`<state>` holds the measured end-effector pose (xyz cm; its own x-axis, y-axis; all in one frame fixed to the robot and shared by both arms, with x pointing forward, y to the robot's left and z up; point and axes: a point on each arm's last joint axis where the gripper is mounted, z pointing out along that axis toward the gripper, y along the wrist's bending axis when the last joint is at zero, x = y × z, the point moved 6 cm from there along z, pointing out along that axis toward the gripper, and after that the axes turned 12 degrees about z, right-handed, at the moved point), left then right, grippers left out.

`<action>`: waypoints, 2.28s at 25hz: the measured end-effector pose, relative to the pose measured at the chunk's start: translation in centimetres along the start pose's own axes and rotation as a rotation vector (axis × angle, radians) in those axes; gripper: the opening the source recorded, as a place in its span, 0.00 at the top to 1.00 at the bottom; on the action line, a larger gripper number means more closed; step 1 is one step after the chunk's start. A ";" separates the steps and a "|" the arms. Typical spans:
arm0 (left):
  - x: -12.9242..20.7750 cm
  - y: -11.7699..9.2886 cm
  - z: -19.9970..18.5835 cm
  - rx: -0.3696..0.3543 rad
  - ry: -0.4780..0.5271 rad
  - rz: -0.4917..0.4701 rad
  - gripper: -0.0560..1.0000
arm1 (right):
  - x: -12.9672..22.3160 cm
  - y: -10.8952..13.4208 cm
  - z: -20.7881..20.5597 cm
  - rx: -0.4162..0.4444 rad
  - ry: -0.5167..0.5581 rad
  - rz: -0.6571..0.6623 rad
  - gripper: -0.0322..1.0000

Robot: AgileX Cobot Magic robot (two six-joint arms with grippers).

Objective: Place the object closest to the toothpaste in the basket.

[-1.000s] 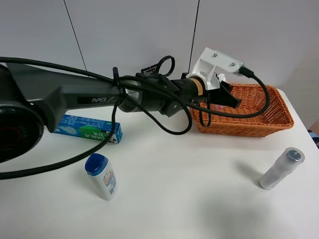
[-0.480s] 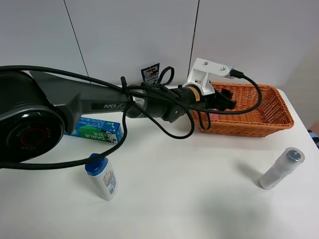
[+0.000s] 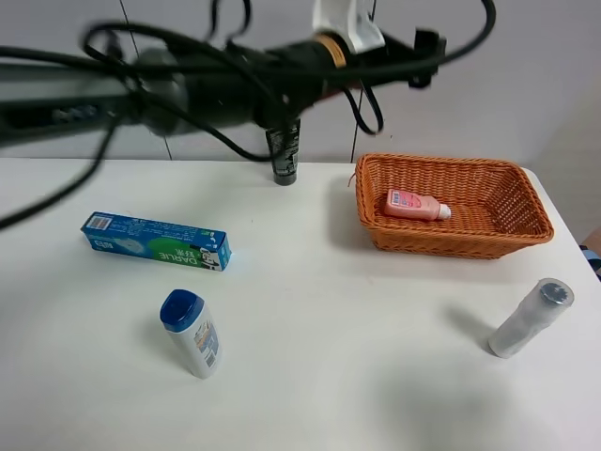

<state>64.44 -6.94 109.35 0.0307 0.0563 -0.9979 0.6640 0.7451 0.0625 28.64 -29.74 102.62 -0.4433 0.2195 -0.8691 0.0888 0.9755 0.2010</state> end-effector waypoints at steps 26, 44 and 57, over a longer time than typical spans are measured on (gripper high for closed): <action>-11.2 13.5 -41.7 -0.734 0.044 0.205 0.07 | 0.0 0.0 0.0 0.000 0.000 0.000 0.01; 5.2 4.1 -50.8 -0.711 0.393 -0.013 0.07 | 0.0 0.0 0.0 0.000 0.000 0.000 0.01; 7.4 3.2 -51.4 -0.671 0.519 -0.047 0.07 | 0.0 0.0 0.0 0.000 0.000 0.000 0.01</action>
<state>28.40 30.00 102.92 -0.4417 0.1907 -0.8767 0.0667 0.9814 0.1799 28.64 -29.74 102.62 -0.4433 0.2195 -0.8691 0.0888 0.9755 0.2010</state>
